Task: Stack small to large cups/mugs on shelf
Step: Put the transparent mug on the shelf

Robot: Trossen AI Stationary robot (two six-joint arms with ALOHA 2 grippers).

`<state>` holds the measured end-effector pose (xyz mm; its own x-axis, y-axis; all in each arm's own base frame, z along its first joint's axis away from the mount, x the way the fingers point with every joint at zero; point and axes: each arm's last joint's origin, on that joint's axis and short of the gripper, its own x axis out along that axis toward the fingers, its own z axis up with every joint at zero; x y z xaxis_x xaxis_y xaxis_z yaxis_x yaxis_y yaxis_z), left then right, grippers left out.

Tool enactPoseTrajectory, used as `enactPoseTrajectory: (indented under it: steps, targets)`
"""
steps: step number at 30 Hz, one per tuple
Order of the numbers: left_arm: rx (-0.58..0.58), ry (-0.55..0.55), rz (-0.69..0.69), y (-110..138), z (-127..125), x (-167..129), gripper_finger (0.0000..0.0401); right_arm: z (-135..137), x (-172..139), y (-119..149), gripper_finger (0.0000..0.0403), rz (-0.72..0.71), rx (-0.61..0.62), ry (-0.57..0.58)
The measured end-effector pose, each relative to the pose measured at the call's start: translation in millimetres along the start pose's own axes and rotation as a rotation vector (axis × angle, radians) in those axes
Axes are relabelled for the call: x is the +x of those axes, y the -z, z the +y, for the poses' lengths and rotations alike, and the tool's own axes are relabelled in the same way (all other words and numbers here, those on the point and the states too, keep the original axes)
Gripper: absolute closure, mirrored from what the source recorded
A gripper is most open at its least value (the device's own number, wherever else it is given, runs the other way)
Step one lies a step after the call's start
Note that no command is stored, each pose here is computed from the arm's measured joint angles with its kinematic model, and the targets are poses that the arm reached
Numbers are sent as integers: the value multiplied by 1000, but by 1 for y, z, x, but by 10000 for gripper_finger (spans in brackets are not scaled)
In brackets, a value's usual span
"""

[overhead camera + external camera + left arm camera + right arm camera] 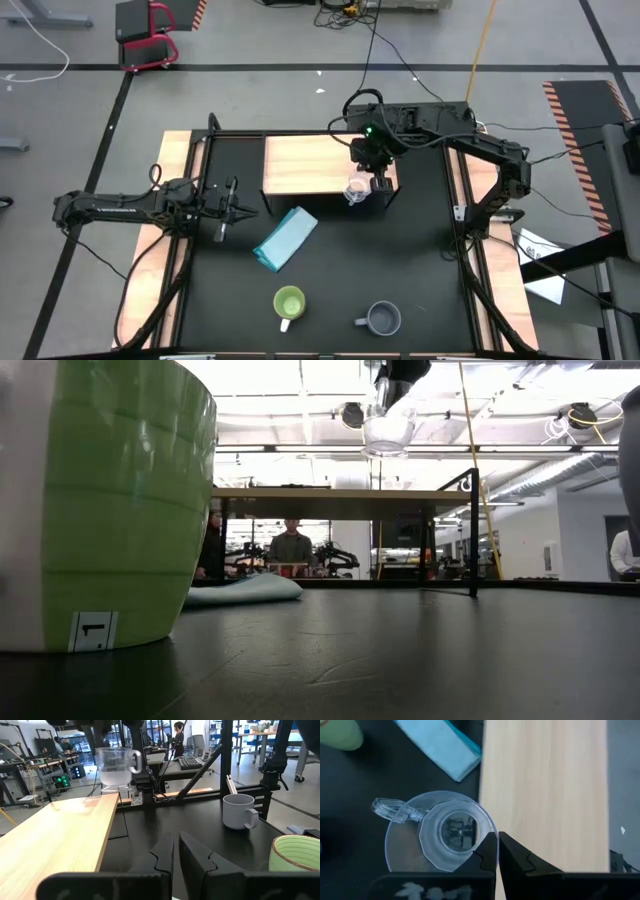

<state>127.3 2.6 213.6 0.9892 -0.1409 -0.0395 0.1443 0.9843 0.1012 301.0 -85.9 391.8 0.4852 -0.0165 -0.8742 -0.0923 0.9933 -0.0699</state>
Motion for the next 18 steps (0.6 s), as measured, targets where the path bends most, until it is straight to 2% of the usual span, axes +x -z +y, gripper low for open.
enactPoseTrajectory:
  steps: [10, 18]
  targets:
    - [12, 0, 0, 0, 0, 0, 370, -31, -5, 13, 403, 6, 58, 47]
    - [27, 0, 0, 0, 0, 0, 370, -43, -7, 16, 403, -20, 46, 76]
